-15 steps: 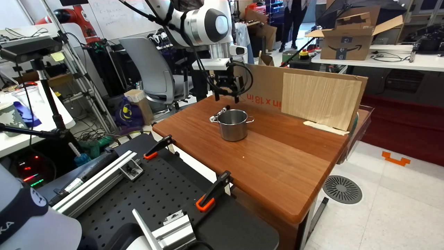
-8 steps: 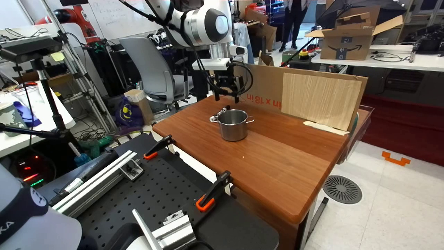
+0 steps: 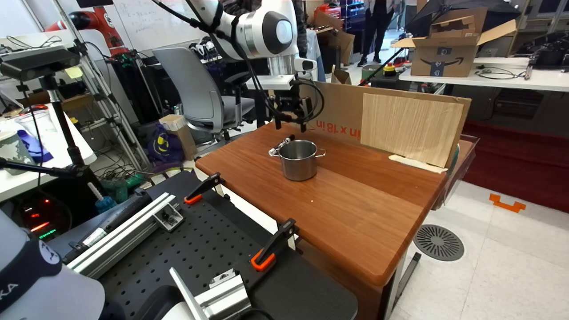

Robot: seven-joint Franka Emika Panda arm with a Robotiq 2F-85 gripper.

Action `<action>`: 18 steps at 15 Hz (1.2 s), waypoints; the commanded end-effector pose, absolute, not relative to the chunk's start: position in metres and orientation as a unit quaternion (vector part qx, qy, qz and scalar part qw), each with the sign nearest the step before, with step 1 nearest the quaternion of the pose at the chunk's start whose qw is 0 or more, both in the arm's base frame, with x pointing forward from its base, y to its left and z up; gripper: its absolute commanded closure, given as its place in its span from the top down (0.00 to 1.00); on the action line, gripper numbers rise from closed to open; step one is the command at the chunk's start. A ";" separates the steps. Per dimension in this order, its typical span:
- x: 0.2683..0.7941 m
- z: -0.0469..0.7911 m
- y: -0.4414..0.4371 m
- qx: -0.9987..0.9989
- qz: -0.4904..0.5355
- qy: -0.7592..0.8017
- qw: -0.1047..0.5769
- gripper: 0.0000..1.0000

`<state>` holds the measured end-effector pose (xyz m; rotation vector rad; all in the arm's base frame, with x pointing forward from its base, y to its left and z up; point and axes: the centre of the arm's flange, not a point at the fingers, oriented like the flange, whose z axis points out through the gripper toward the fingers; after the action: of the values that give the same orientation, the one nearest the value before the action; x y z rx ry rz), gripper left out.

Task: Pick up the pen from the table and put it in the silver pot.

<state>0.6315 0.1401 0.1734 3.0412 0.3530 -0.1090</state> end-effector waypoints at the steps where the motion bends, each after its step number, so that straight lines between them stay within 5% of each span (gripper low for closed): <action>1: 0.631 0.169 0.144 0.993 -0.032 0.110 0.026 1.00; 10: 0.625 0.142 0.145 0.996 -0.017 0.091 0.008 1.00; 11: 0.625 0.140 0.144 0.996 -0.015 0.089 0.007 0.75; 18: 0.625 0.141 0.144 0.997 -0.002 0.083 0.004 0.28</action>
<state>0.6265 0.1434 0.1436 3.1093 0.2917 -0.0434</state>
